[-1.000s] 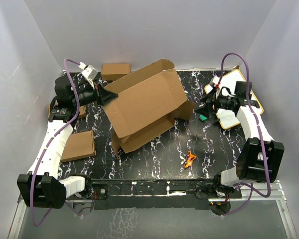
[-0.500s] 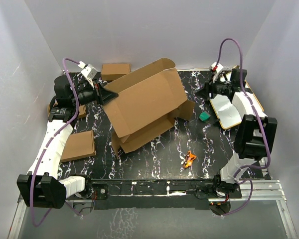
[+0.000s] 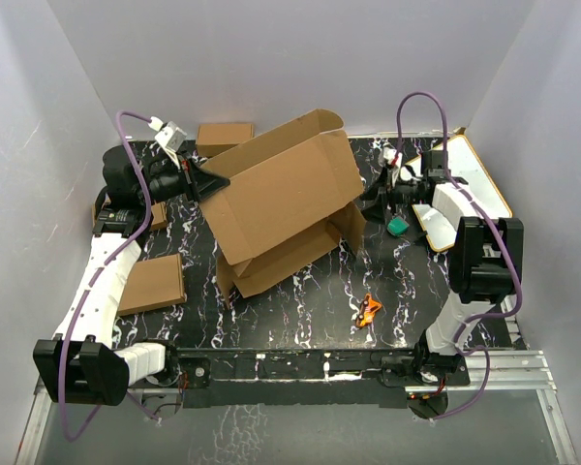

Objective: Fold the paper box

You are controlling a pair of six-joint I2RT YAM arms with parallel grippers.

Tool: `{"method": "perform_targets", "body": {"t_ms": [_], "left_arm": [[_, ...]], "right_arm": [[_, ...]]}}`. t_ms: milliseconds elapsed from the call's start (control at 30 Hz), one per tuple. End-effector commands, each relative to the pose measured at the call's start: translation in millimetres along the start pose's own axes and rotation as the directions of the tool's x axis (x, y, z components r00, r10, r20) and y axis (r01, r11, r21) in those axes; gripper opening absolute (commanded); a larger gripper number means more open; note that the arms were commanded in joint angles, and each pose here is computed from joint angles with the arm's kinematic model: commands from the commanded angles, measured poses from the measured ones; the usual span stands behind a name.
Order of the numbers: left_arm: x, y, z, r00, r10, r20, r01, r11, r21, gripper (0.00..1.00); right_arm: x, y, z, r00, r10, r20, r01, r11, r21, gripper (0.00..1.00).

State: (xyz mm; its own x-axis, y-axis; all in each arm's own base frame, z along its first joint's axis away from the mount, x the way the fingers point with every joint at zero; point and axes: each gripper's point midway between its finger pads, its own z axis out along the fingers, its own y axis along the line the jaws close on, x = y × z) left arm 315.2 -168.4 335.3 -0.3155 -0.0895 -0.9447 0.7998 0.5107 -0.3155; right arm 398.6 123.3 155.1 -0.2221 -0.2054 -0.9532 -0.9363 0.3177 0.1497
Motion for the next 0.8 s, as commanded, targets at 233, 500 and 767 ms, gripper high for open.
{"method": "perform_targets", "body": {"t_ms": [233, 500, 767], "left_arm": [[-8.2, -5.8, -2.3, 0.999, 0.033, 0.025, -0.034, 0.999, 0.032, 0.00], [-3.9, -8.0, -3.8, 0.999, 0.025, 0.020, -0.026, 0.999, 0.038, 0.00], [0.9, -8.6, -3.1, 1.000, 0.006, 0.020, -0.007, 0.999, 0.048, 0.00]], "right_arm": [[-12.1, 48.8, 8.7, 0.972, -0.206, 0.115, 0.221, 0.965, -0.140, 0.76], [-12.8, 57.7, 30.4, 0.963, -0.251, 0.096, 0.262, 0.956, -0.134, 0.74], [-17.0, 67.5, 48.7, 0.941, -0.321, 0.110, 0.326, 0.945, -0.032, 0.71]]}}
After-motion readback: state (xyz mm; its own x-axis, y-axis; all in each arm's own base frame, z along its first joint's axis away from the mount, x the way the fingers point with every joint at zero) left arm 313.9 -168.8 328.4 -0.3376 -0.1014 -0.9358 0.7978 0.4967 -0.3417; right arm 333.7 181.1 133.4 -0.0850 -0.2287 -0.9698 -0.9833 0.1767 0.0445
